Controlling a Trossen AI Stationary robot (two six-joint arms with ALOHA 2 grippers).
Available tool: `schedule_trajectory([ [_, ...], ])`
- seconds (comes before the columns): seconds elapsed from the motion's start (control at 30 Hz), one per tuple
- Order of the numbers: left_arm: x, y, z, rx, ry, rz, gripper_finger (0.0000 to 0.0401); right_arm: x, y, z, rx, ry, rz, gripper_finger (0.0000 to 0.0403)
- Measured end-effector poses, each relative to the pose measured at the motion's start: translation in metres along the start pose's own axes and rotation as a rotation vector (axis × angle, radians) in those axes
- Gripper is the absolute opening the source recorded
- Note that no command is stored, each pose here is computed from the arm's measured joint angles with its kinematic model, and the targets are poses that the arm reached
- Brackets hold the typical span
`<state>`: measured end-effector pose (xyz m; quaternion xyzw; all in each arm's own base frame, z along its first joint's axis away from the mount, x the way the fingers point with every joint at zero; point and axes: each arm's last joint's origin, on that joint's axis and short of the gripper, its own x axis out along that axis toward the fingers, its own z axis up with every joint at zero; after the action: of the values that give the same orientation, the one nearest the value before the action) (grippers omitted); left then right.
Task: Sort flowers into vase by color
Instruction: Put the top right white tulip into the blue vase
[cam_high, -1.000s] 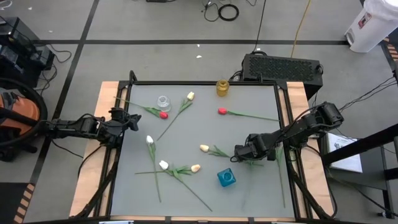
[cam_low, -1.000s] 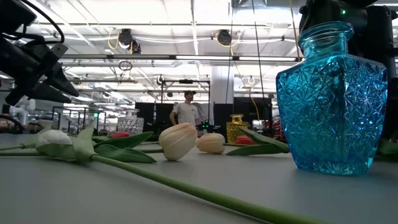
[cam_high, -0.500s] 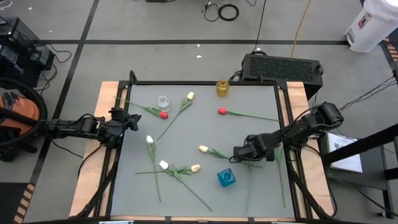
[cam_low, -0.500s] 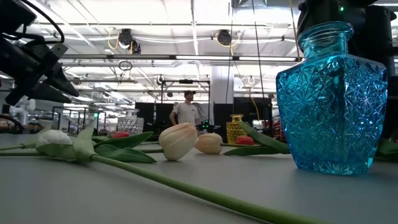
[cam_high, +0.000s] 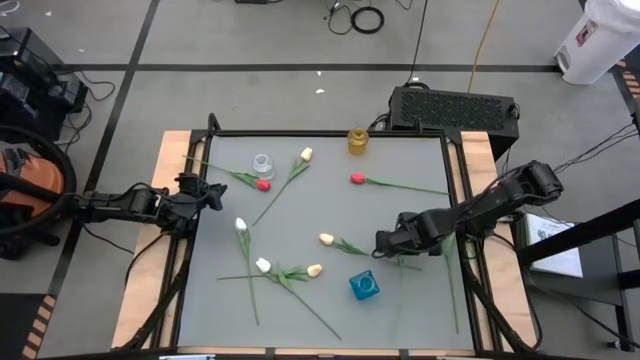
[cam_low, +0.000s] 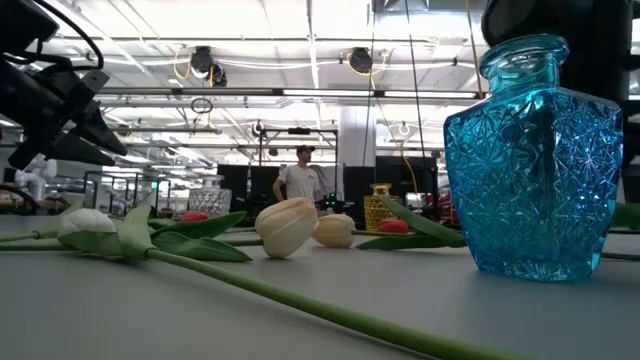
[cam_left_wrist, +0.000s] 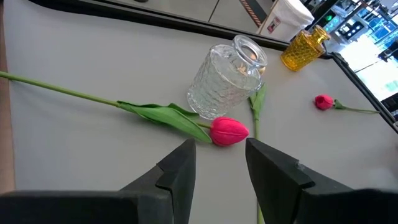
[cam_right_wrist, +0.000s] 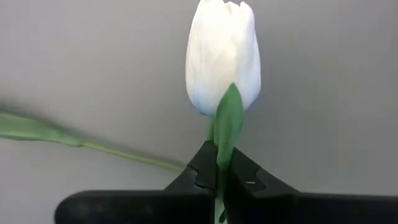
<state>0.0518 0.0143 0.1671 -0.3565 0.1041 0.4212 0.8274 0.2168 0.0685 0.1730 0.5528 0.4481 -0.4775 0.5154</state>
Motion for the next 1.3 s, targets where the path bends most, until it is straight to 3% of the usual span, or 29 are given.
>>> schedule_trajectory([
  [0.27,0.000,0.000,0.000,0.000,0.000,0.000,0.0148,-0.025,-0.004,0.007,-0.047,-0.085,0.155,0.0000],
  [0.73,0.000,0.000,0.000,0.000,0.000,0.000,0.0148,-0.092,-0.013,0.018,-0.304,-0.172,0.396,0.0000],
  [1.3,0.000,0.000,0.000,0.000,0.000,0.000,0.0148,-0.215,-0.001,0.026,-0.795,-0.443,0.723,0.0000],
])
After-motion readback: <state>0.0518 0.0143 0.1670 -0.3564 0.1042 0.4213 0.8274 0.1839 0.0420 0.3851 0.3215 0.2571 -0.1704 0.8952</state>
